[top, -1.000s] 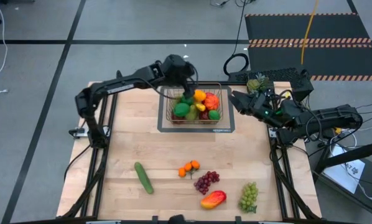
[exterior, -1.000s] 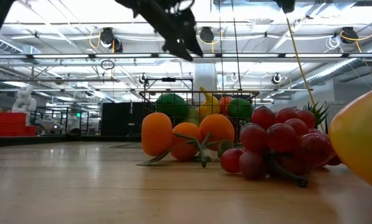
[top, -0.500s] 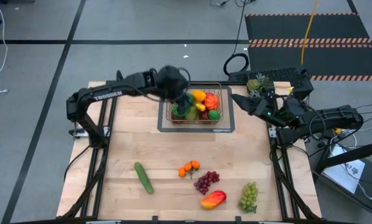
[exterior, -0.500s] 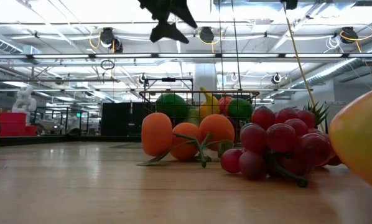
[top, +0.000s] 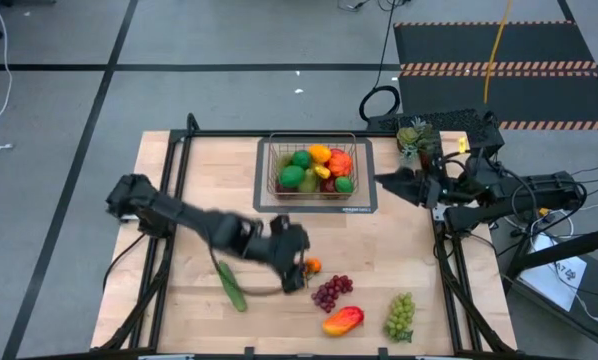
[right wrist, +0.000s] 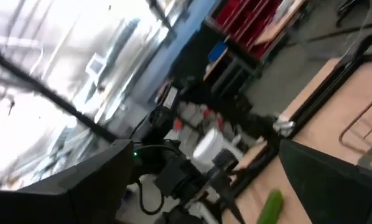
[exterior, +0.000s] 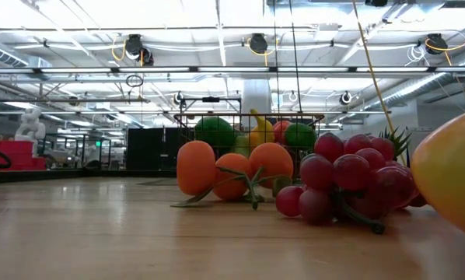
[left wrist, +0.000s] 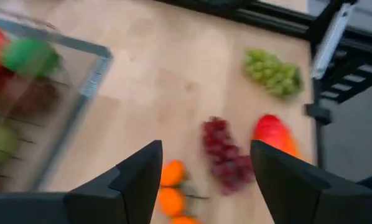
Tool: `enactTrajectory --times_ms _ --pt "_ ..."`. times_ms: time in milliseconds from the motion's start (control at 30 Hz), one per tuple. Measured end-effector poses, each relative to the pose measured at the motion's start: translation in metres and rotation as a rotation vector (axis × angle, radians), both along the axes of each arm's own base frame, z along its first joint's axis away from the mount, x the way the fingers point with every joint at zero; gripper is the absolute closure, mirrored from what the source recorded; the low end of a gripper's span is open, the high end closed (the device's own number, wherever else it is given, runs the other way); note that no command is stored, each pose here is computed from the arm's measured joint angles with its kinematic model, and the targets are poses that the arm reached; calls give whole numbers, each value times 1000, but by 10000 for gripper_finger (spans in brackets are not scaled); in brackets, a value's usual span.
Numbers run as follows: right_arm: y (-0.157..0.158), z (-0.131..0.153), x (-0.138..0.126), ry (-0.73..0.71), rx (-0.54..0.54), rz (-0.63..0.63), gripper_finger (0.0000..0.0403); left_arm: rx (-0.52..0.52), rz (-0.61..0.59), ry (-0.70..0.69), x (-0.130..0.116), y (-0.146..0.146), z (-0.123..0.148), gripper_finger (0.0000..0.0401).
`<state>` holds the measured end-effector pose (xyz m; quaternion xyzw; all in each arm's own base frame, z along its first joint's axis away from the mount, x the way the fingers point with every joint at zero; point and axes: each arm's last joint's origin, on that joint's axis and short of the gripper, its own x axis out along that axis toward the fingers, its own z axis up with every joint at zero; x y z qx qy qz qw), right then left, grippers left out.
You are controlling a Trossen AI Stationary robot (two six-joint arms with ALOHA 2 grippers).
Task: Build produce basket
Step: Put the orange tangerines into the brown wire basket
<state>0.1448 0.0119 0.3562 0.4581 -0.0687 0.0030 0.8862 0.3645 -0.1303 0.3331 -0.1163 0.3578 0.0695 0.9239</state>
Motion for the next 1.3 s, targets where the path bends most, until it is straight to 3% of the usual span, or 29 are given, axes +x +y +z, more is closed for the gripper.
enactTrajectory --times_ms 167,333,567,733,800,1100,1300 --pt "3 -1 -1 9 -33 116 7 -88 38 67 4 -45 -35 142" --pt "6 -2 -3 21 31 219 7 -129 38 149 10 -75 -73 137" --pt "9 -2 -4 37 151 343 7 -263 90 164 35 -94 -125 137" --pt "10 -1 -6 34 186 375 7 -361 252 202 45 -92 -156 139" --pt "10 0 -7 30 185 386 7 -407 327 214 47 -90 -162 146" --pt "10 0 -7 32 184 386 7 -396 547 263 37 -81 -166 189" --pt "10 0 -7 31 173 385 7 -496 662 278 43 -68 -167 191"
